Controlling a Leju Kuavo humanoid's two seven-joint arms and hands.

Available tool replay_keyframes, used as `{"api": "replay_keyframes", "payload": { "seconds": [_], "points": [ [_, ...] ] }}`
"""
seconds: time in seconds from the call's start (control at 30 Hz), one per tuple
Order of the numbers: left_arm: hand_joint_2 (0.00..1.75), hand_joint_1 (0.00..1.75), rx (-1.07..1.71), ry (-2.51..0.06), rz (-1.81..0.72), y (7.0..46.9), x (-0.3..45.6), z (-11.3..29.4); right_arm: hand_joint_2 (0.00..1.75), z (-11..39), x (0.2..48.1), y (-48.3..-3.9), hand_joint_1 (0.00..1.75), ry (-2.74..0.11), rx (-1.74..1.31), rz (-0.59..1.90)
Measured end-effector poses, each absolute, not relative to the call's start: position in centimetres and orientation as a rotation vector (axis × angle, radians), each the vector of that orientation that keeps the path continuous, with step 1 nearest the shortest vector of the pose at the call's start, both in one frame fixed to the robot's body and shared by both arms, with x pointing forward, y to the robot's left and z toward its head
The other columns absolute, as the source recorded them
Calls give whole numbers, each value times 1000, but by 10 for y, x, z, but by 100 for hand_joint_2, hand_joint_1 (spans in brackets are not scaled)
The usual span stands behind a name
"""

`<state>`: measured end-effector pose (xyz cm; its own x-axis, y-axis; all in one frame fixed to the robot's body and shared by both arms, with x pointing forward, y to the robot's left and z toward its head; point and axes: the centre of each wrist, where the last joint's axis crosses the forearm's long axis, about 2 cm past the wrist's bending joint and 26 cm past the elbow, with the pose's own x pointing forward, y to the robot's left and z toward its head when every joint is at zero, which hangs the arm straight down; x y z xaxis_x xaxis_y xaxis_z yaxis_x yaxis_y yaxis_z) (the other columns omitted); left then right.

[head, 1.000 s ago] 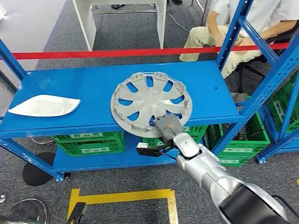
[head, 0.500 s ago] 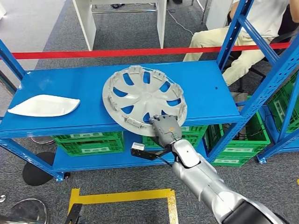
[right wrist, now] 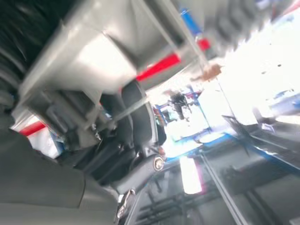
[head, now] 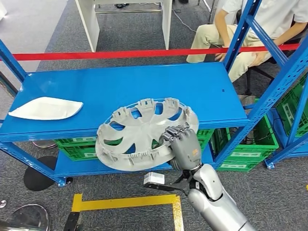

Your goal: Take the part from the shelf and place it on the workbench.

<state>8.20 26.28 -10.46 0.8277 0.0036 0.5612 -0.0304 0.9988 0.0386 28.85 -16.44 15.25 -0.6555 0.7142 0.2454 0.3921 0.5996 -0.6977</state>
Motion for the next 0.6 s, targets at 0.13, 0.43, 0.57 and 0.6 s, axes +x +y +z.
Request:
{"api": "replay_keyframes", "payload": {
  "seconds": [0.13,0.43,0.57,0.6],
  "points": [
    [175,0,40,-601,20,263,82,-105,175,158,281,-170,175,-2346,-860,779],
    [0,0,-14,-633,64,264,76,-106,175,165,250,-187,175,-2440,-867,688],
    [0,0,-11,-645,80,266,73,-106,175,169,239,-195,175,-2459,-830,591],
    [0,0,-10,-646,87,266,72,-107,175,170,237,-196,175,-2461,-812,562]
  ]
}}
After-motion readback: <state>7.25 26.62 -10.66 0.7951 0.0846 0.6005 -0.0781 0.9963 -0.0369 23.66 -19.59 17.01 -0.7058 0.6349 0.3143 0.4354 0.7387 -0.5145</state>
